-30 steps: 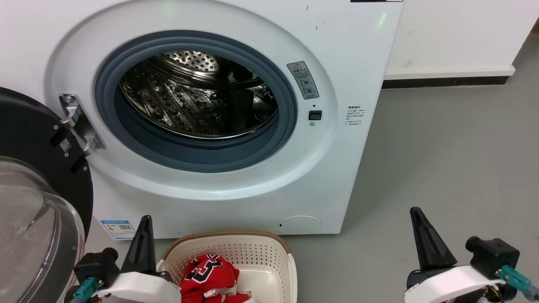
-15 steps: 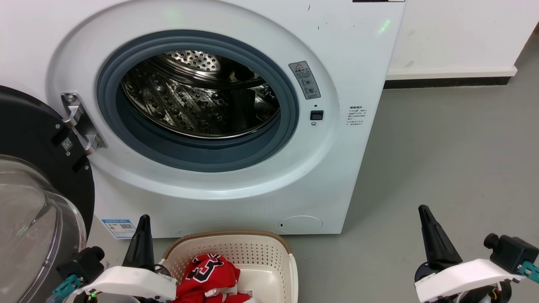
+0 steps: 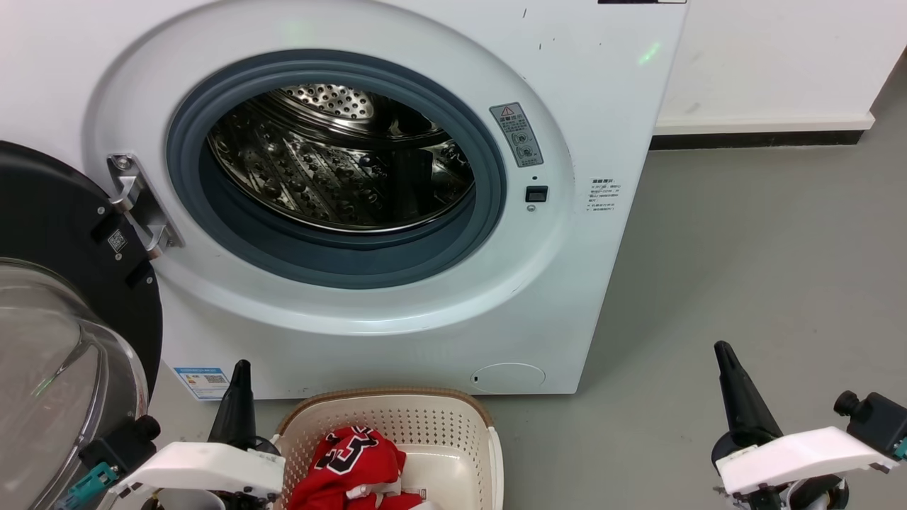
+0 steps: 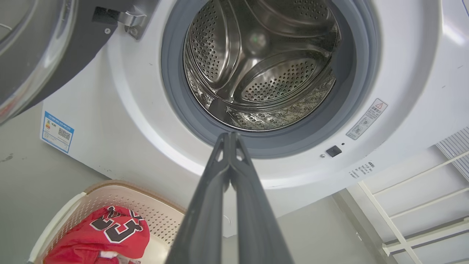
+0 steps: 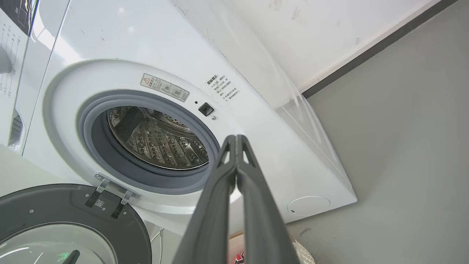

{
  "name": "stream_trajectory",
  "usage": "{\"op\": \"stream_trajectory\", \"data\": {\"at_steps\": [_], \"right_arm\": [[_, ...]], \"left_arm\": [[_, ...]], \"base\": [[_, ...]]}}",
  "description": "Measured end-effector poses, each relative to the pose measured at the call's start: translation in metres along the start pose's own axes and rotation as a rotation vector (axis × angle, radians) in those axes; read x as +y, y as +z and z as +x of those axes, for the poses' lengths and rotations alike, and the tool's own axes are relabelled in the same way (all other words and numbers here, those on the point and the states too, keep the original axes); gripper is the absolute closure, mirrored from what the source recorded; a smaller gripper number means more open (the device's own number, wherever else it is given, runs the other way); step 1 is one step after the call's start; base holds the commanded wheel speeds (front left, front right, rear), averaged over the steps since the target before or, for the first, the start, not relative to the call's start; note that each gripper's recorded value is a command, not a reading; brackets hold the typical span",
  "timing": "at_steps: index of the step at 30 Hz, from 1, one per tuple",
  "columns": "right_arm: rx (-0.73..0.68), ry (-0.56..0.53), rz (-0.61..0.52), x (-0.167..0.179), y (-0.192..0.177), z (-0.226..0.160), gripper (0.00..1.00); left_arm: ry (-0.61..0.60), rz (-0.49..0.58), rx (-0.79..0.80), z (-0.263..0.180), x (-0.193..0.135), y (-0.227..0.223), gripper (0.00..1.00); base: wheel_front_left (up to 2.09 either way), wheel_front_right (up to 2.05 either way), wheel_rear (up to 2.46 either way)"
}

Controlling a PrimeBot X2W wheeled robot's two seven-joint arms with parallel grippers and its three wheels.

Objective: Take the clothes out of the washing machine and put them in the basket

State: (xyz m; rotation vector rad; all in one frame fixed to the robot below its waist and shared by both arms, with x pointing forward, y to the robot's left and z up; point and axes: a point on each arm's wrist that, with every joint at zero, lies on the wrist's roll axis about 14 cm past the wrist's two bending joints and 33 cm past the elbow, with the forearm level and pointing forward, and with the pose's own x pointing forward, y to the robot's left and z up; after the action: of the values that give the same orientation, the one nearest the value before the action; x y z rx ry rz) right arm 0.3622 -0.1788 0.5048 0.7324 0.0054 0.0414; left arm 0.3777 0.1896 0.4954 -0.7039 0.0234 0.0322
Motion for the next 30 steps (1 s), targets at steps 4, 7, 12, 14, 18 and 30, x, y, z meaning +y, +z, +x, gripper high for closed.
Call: {"op": "stream_trajectory", "data": {"at_steps": [4, 7, 12, 14, 18, 30], "right_arm": [[-0.001, -0.005, 0.053, -0.001, 0.001, 0.002, 1.0], [-0.005, -0.007, 0.093, -0.001, 0.003, 0.004, 1.0], [-0.003, -0.017, 0.155, -0.004, 0.003, 0.005, 1.0], [-0.004, -0.021, 0.179, -0.006, 0.003, 0.005, 1.0], [-0.006, -0.025, 0.226, -0.007, 0.004, 0.007, 1.0], [-0.009, -0.037, 0.369, -0.011, 0.006, 0.01, 1.0]], "left_arm": [[0.002, -0.056, 0.006, 0.0, 0.001, 0.0, 1.0], [0.008, -0.098, 0.01, 0.001, 0.002, -0.001, 1.0], [0.013, -0.163, 0.014, 0.001, 0.003, 0.0, 1.0], [0.013, -0.187, 0.014, 0.002, 0.003, 0.0, 1.0], [0.013, -0.237, 0.016, 0.003, 0.003, 0.001, 1.0], [0.017, -0.384, 0.024, 0.004, 0.005, 0.001, 1.0]], "base": [[0.0, 0.0, 0.0], [0.0, 0.0, 0.0], [0.0, 0.0, 0.0], [0.0, 0.0, 0.0], [0.0, 0.0, 0.0], [0.0, 0.0, 0.0]]}}
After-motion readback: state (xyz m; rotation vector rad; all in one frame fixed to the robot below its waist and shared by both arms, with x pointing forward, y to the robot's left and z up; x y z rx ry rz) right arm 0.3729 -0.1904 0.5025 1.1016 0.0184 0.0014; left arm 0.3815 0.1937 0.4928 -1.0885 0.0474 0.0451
